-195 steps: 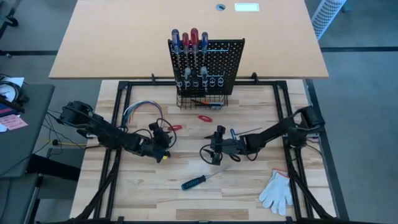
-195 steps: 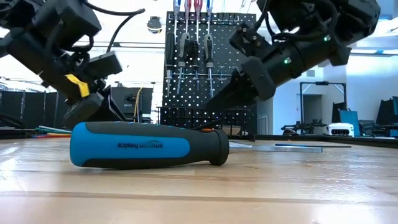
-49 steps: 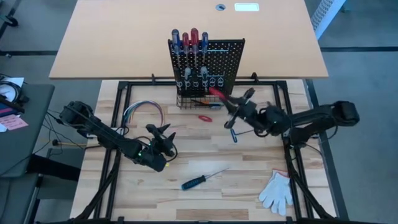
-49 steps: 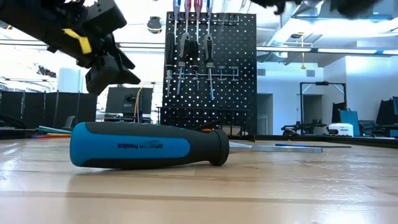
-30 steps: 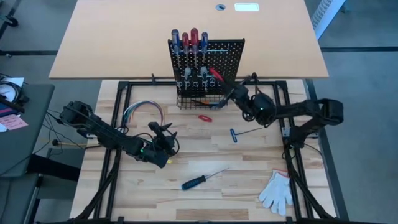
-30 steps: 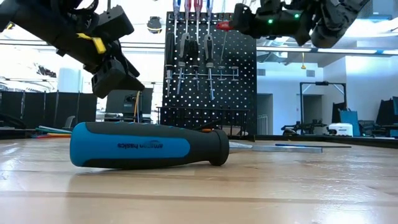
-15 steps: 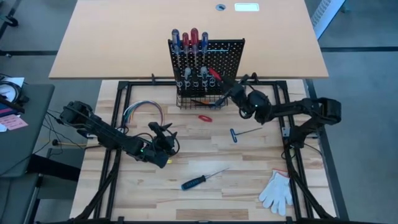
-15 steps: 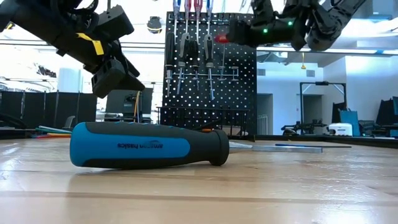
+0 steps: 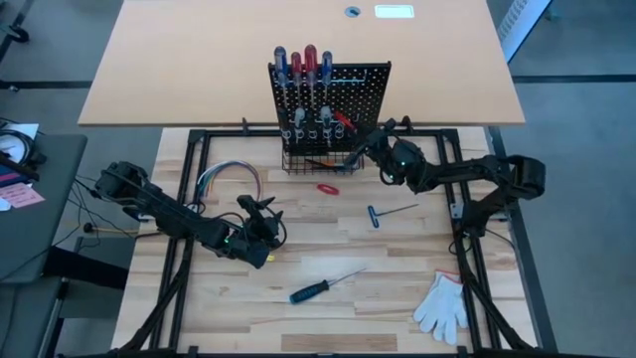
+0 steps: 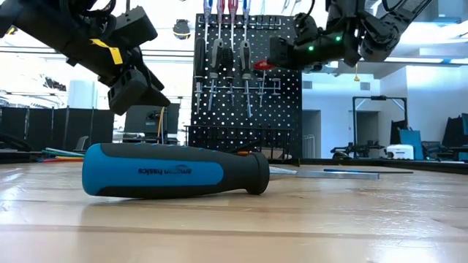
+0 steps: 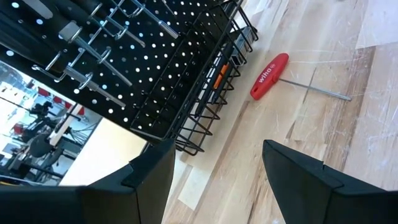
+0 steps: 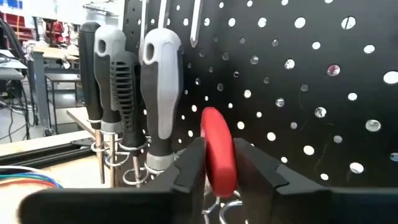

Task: Hang tools onto peg board
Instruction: Hang the left red allen wrench on the pegboard, then hang the red allen wrench on the pegboard

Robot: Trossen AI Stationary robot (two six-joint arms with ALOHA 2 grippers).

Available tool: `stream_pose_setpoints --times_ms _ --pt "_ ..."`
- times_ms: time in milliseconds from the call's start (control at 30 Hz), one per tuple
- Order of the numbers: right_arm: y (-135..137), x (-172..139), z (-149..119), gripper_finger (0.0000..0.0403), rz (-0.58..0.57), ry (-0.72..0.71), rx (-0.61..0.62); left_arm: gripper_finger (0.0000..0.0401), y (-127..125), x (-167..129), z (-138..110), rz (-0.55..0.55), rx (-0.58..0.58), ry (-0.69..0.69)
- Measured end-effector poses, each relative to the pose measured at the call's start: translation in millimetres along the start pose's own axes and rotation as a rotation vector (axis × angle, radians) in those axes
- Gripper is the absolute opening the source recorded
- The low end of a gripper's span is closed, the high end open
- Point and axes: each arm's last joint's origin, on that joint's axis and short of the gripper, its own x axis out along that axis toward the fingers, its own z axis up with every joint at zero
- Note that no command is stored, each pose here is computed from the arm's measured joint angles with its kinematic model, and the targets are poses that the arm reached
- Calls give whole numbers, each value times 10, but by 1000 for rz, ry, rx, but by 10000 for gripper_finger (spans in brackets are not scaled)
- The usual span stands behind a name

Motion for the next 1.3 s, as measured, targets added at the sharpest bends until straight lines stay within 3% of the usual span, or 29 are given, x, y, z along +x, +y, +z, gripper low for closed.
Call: stream_pose_setpoints --times_ms 233,433,633,800,967,1133,1300 --pt "69 -70 79 171 32 -15 -43 235 -8 0 -1 -25 0 2" --pt "129 -312 425 212 92 -92 -86 235 -12 -9 -1 -29 13 0" --pt "370 -779 599 218 313 14 -144 235 -75 -64 -2 -182 49 -6" --pt "725 -1166 351 218 553 272 -129 235 -114 -53 -34 -295 -8 -10" --pt "1164 -1405 -63 218 641 473 -38 235 -49 154 -47 -301 -202 -43" --pt "1476 -1605 -452 218 540 538 -9 235 114 417 -24 -225 -394 -53" --pt "1524 -1739 -573 218 390 520 -32 210 26 677 -11 -304 -454 -66"
